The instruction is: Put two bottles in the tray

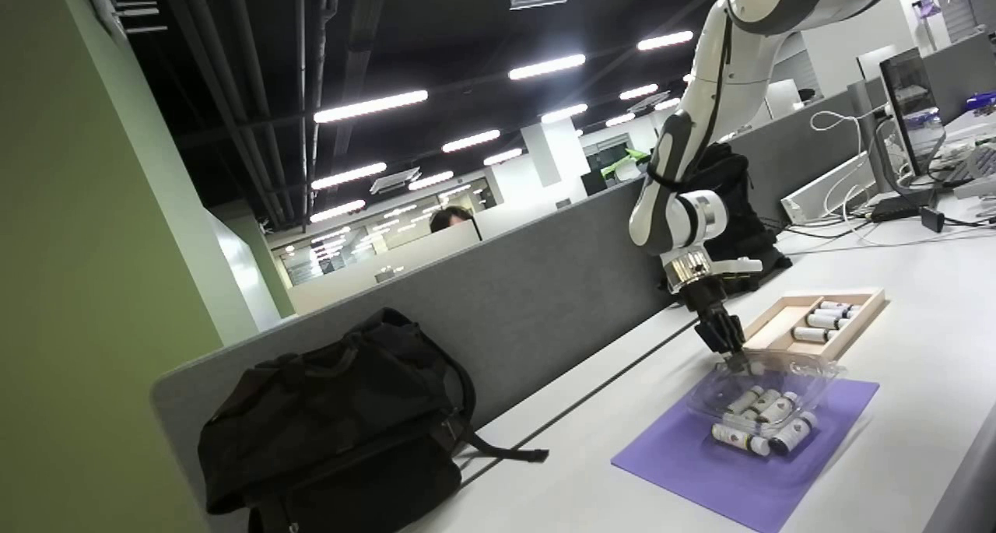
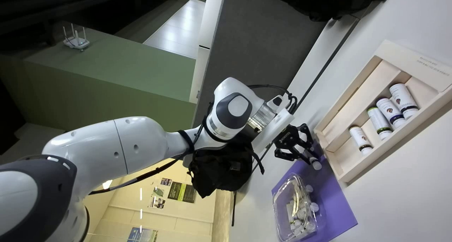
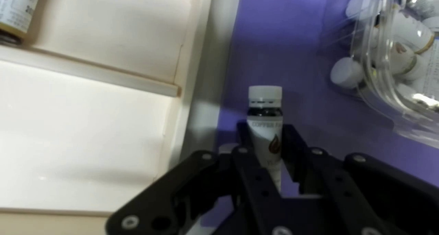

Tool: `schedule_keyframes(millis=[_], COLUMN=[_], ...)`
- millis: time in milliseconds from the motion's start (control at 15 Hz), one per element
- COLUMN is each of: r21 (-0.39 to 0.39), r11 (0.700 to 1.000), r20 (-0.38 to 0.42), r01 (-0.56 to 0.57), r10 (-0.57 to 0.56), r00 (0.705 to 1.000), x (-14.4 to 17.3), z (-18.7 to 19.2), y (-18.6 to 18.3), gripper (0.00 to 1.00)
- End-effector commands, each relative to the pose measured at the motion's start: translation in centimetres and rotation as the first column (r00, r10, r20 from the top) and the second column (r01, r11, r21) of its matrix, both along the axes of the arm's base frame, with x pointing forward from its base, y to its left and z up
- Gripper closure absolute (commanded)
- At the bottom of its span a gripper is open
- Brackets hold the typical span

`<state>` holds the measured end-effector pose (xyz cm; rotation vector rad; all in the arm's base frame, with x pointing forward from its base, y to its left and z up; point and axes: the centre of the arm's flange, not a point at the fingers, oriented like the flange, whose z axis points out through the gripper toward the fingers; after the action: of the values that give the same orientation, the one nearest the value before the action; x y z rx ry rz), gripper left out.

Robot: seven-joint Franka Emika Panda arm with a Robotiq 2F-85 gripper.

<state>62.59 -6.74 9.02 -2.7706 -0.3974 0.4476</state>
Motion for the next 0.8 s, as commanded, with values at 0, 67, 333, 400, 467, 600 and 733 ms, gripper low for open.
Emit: schedule_keyframes(millis=[0, 67, 333, 400, 467, 600, 733], r21=[-0.023, -0.023, -0.049, -0.058, -0.068, -0.079, -0.076], r11=[1.000, 1.000, 0.998, 0.996, 0.995, 0.992, 0.989], r20=[-0.024, -0.022, -0.003, -0.005, -0.009, -0.029, -0.074], r01=[0.009, 0.011, 0.048, 0.061, 0.075, 0.102, 0.128], r10=[-0.010, -0.012, -0.048, -0.062, -0.076, -0.105, -0.133], r00=[1.000, 1.000, 0.999, 0.998, 0.997, 0.994, 0.988], x=[0.9, 0.9, 0.2, 0.0, -0.3, -0.8, -1.6], z=[3.4, 4.3, 6.5, 6.6, 6.4, 5.9, 5.3], y=[-0.2, -0.4, -2.4, -3.0, -3.7, -4.9, -5.8], gripper=[0.89, 0.89, 0.89, 0.89, 0.89, 0.89, 0.89])
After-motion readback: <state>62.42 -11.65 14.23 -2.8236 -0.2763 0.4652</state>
